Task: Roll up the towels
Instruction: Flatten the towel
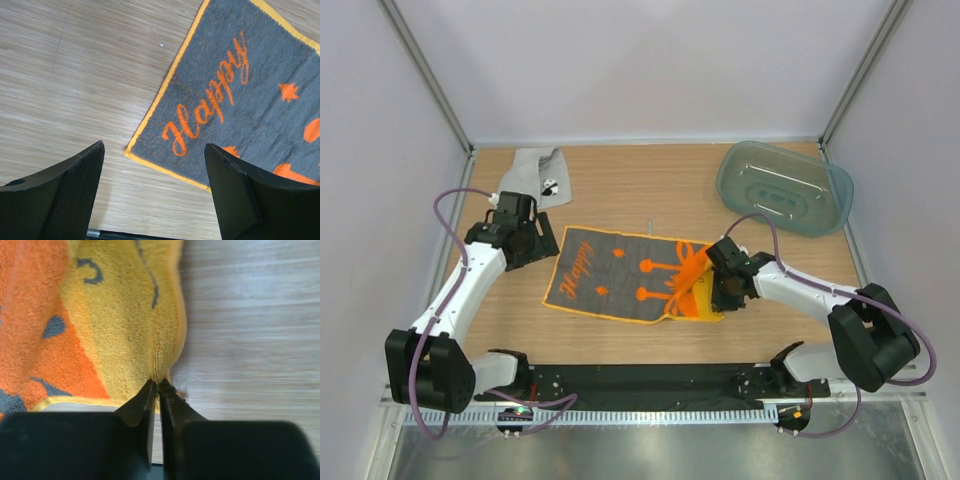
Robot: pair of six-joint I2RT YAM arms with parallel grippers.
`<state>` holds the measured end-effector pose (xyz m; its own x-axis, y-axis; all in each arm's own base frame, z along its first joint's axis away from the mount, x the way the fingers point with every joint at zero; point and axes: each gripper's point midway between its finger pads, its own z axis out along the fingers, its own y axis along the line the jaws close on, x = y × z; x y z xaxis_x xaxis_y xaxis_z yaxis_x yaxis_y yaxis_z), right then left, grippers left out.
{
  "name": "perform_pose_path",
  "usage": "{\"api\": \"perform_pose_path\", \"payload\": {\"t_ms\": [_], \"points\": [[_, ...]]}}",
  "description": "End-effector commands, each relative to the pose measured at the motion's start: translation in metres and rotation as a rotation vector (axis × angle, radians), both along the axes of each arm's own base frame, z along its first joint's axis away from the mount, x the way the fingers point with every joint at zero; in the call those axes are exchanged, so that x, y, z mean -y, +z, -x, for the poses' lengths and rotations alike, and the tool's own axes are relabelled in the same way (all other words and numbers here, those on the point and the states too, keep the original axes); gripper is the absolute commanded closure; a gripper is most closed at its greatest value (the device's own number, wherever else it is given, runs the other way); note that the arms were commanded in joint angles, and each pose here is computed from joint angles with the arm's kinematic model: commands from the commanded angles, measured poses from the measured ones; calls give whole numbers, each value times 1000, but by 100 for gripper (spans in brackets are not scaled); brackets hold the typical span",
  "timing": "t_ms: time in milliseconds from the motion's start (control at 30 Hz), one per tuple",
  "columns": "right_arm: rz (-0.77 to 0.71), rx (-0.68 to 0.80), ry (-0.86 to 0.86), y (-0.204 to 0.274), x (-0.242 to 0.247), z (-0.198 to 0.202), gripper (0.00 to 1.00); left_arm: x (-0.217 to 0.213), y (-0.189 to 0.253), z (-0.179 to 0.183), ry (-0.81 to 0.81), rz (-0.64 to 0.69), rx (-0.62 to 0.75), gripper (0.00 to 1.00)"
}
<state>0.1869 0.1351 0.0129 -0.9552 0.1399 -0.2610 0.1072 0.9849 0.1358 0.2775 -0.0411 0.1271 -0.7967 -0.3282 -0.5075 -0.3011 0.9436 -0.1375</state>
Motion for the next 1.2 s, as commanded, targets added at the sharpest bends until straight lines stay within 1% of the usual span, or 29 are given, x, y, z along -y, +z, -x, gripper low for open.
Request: {"api": "perform_pose_path", "payload": {"t_ms": [0,67,100,167,200,233,333,367,400,433,467,500,567,633,767,800,833,867,900,933,1000,1033,1067,1100,1133,1167], "points": [[-17,-21,-27,-2,-3,17,89,6,11,-7,-21,28,53,19],[2,-18,-45,2,1,20,95,6,9,-7,-21,30,48,19],[11,-9,-52,7,3,20,97,5,10,-7,-19,27,50,20],[87,15,-91,17,20,27,99,3,9,-7,-11,16,50,20],[123,3,-115,22,29,35,99,2,9,-6,-8,13,46,20],[91,34,-118,30,25,36,99,0,9,-6,-4,3,48,20],[47,38,-155,42,19,42,99,0,9,-5,5,5,46,20],[32,71,-151,51,17,41,91,1,9,-5,5,13,48,20],[17,105,-175,61,15,36,71,2,10,-5,5,18,52,20],[17,130,-180,66,15,34,39,3,10,-5,11,26,53,20],[3,169,-185,75,15,29,14,3,10,-5,13,29,53,20],[9,222,-204,86,17,19,1,3,11,-5,16,32,56,20],[19,277,-209,99,19,9,0,5,10,-2,37,47,48,20],[25,350,-197,116,14,-11,0,10,6,2,36,82,37,20],[98,396,-153,125,3,-52,0,12,-7,9,97,146,14,19],[84,402,-138,131,-4,-63,0,23,-9,9,88,233,9,19],[58,362,-123,119,-15,-77,0,30,-11,10,75,304,3,19],[34,353,-72,117,-24,-85,2,25,-21,13,110,353,-24,20],[-5,364,-52,121,-36,-96,4,27,-23,13,113,387,-33,22],[-61,336,-4,109,-59,-107,7,27,-24,14,112,398,-43,23],[-102,326,59,112,-84,-125,11,25,-28,18,120,385,-50,23],[-98,273,86,92,-96,-130,13,23,-29,19,126,375,-45,23],[-131,232,126,82,-110,-130,14,22,-27,19,127,369,-30,23],[-168,241,141,86,-126,-141,15,21,-25,20,129,365,-24,23],[-173,229,159,80,-136,-143,16,17,-23,20,132,344,-16,23],[-164,157,181,53,-145,-141,16,16,-21,20,128,336,-10,22]]}}
